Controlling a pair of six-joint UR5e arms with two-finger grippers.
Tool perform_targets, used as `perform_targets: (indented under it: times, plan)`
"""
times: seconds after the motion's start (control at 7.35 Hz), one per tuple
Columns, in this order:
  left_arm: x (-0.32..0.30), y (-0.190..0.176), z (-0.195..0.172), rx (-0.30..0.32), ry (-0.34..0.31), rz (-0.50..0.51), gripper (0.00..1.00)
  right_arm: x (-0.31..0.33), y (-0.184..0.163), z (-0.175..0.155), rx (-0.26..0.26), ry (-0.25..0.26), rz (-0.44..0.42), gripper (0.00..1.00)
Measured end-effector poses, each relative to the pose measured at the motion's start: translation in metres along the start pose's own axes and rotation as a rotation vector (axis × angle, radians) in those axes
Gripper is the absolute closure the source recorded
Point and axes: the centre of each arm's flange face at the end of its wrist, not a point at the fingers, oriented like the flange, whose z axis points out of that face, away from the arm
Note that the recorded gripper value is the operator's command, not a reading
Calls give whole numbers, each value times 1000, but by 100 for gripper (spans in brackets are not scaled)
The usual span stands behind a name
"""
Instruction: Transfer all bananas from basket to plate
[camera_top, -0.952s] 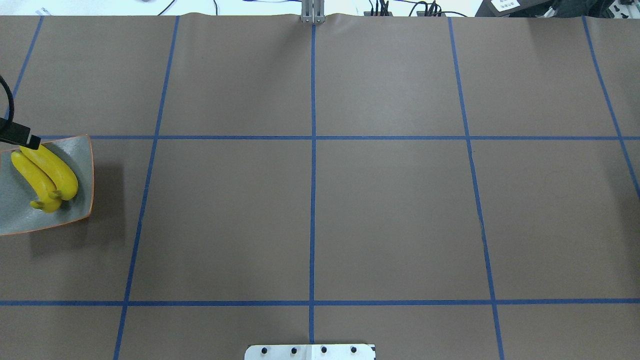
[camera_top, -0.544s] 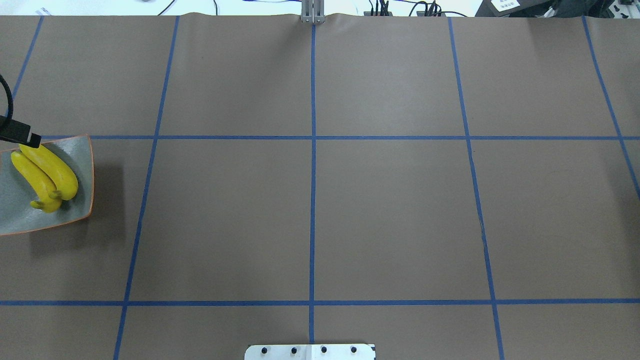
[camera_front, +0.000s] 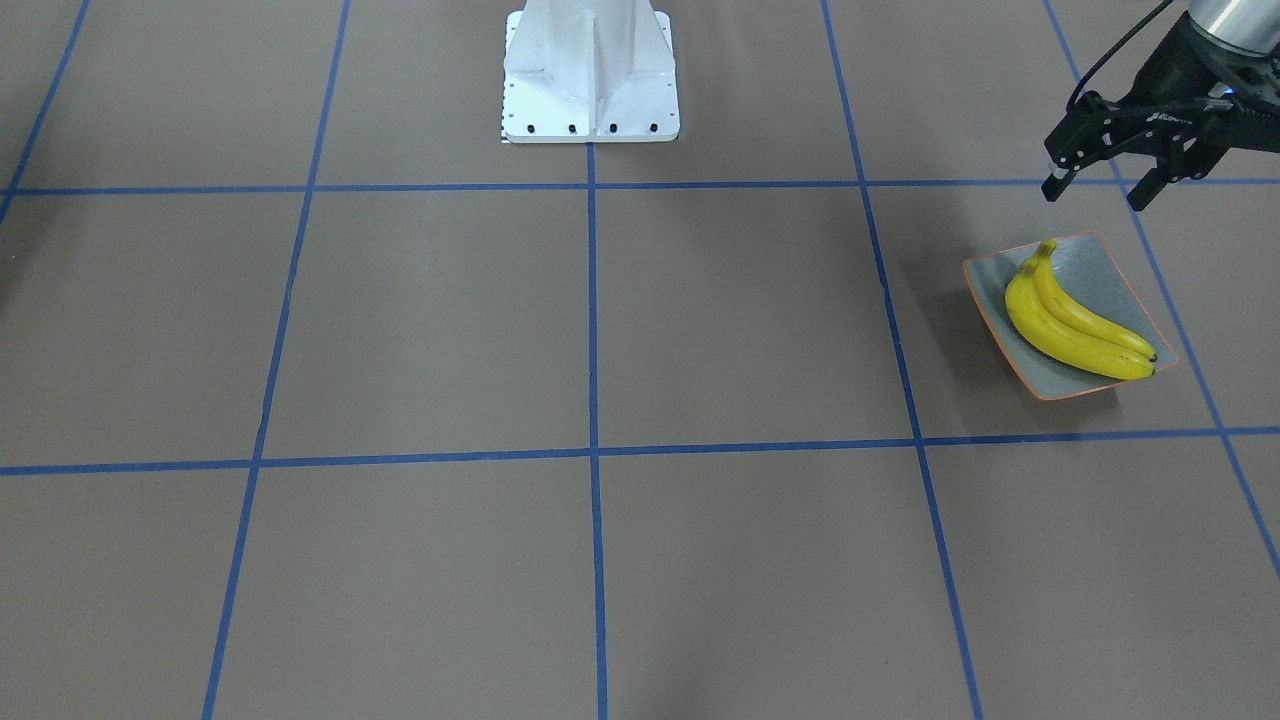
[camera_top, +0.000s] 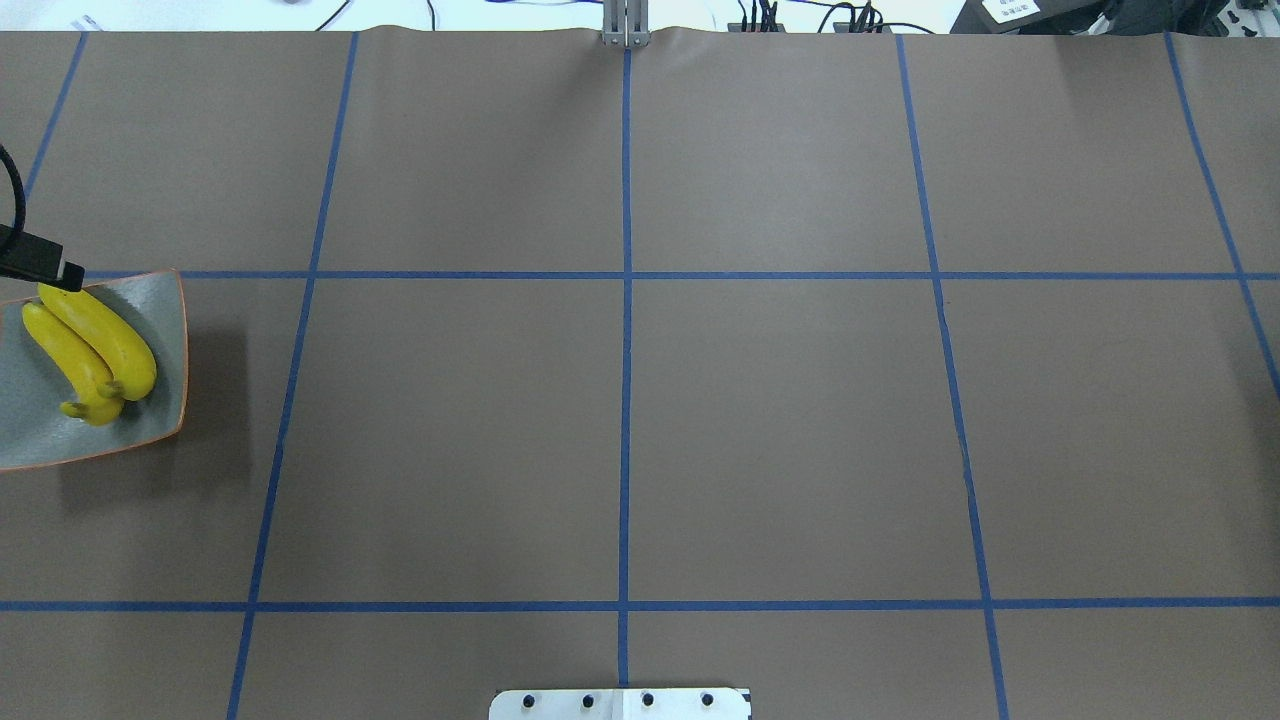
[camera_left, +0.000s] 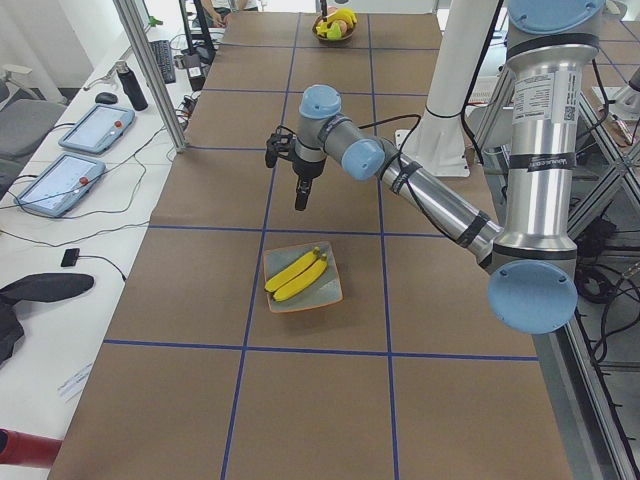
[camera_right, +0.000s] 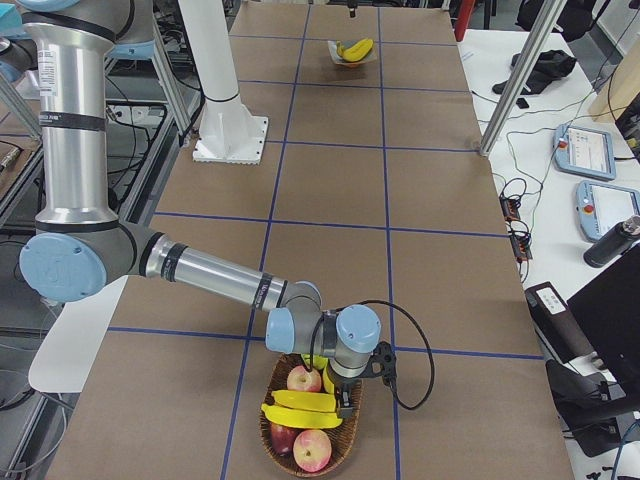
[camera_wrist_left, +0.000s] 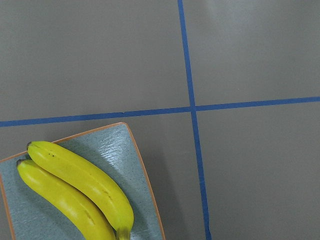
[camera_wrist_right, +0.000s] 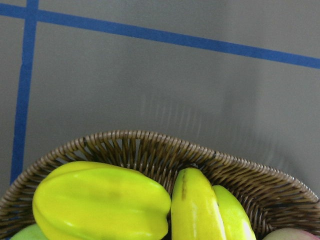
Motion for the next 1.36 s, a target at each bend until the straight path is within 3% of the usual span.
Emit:
perform_targets:
  times: [0.68, 1.22, 1.36]
  plan:
    - [1, 0, 0, 2, 3, -3, 0, 8, 6, 12, -24, -1, -22, 17]
    - [6, -1, -2, 6, 10, -26, 0, 11, 9, 17, -35, -1, -32, 17]
    - [7, -2, -3, 9, 12, -39, 0, 12, 9, 18, -37, -1, -33, 23]
